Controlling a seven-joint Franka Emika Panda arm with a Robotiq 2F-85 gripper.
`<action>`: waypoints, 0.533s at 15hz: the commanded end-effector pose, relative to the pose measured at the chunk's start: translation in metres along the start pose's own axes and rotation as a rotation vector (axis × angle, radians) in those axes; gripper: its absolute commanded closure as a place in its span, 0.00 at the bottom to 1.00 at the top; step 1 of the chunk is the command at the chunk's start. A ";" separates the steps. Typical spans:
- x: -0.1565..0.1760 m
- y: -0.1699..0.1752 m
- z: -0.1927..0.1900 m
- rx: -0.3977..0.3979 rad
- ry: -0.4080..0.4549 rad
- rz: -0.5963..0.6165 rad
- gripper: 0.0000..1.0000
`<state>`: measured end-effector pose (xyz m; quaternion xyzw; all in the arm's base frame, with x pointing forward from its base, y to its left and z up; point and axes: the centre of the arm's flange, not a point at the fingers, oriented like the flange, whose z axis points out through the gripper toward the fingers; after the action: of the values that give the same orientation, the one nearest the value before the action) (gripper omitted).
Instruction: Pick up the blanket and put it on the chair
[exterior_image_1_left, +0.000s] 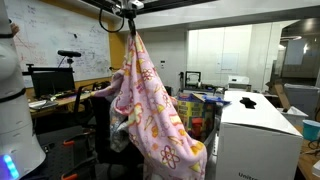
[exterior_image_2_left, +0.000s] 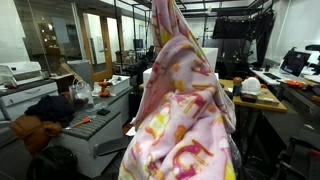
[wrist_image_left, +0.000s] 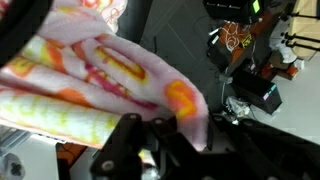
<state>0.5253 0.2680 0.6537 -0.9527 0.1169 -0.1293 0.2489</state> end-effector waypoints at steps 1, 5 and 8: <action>-0.003 -0.053 -0.006 0.106 -0.039 -0.071 0.99; -0.023 -0.094 0.012 0.152 -0.104 -0.124 0.99; -0.041 -0.119 0.031 0.168 -0.156 -0.165 0.99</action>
<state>0.5123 0.3582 0.6612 -0.9487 0.0429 -0.1011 0.2966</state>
